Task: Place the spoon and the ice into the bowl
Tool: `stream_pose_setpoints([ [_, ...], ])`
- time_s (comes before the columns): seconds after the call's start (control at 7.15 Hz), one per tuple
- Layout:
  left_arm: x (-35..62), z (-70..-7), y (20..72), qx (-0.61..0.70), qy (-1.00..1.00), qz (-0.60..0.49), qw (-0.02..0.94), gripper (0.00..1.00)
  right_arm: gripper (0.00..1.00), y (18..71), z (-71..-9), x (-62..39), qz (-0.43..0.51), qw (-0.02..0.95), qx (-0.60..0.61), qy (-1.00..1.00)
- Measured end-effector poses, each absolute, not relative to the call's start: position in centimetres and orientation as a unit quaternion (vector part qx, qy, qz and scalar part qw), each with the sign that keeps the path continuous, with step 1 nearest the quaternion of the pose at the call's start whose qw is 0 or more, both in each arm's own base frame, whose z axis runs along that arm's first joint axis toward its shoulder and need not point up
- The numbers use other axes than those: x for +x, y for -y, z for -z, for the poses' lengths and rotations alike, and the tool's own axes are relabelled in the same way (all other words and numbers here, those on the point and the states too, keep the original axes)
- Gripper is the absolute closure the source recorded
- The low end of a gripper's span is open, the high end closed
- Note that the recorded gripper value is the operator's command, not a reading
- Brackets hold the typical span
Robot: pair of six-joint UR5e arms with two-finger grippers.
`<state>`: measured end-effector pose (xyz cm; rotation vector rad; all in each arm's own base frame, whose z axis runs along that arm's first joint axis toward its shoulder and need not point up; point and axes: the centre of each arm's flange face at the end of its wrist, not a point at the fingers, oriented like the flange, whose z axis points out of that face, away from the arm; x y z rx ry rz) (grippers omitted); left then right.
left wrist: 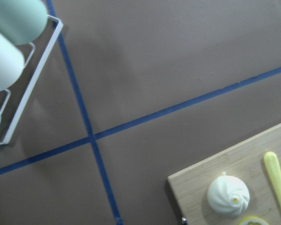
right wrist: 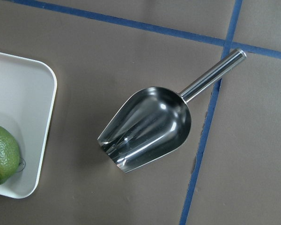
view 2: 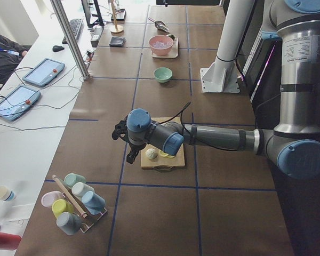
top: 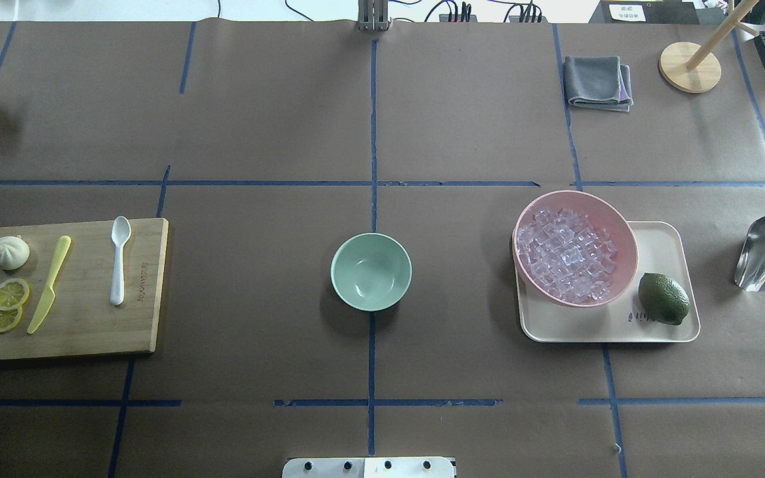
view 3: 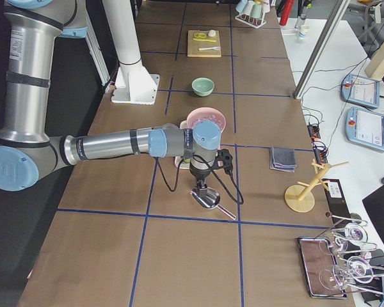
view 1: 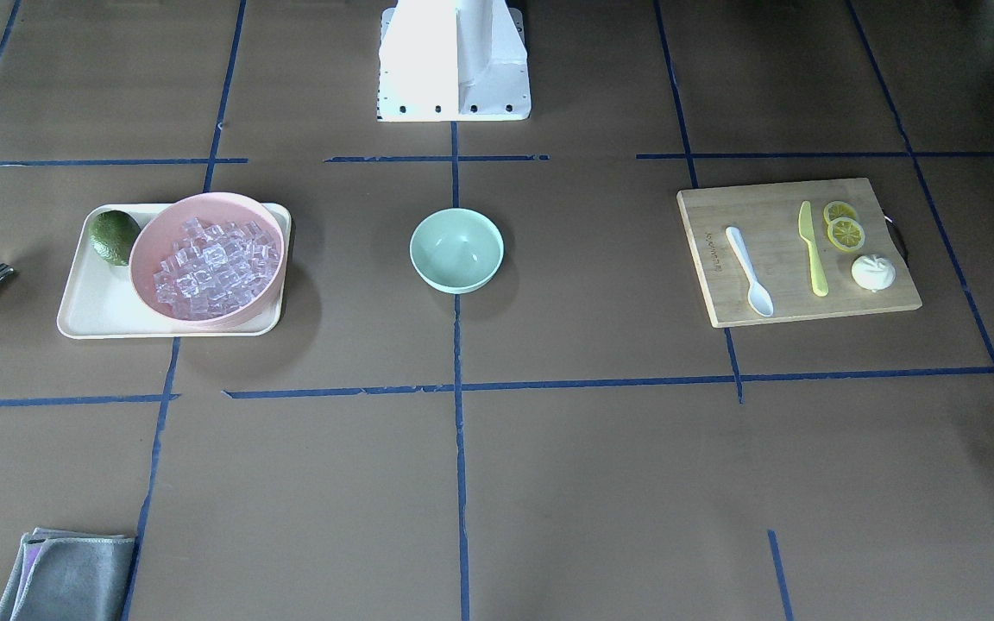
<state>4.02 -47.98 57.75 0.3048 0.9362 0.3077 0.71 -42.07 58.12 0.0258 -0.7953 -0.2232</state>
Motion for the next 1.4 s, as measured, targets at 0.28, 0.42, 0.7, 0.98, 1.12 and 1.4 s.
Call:
stream_pose_setpoints([
  [0.28,9.3,-56.3,47.3,0.090,-0.478,-0.115,0.866,0.00,0.00,42.0,-58.2,0.6,0.109,0.916,0.011,0.386],
  [0.42,11.0,-55.6,47.0,0.065,-0.482,-0.088,0.869,0.00,0.00,41.9,-58.3,0.6,0.110,0.916,0.011,0.386],
  [0.7,15.1,-53.8,46.2,0.028,-0.469,-0.035,0.882,0.00,0.00,41.9,-58.3,0.5,0.111,0.916,0.010,0.386],
  [0.98,20.4,-52.0,45.4,0.014,-0.442,0.005,0.897,0.00,0.00,41.9,-58.3,0.5,0.112,0.916,0.010,0.386],
  [1.12,22.7,-51.1,45.2,0.011,-0.435,0.019,0.900,0.00,0.00,41.8,-58.4,0.5,0.112,0.916,0.010,0.386],
  [1.4,27.4,-49.4,44.6,0.012,-0.423,0.036,0.905,0.00,0.00,41.8,-58.4,0.5,0.112,0.916,0.009,0.386],
])
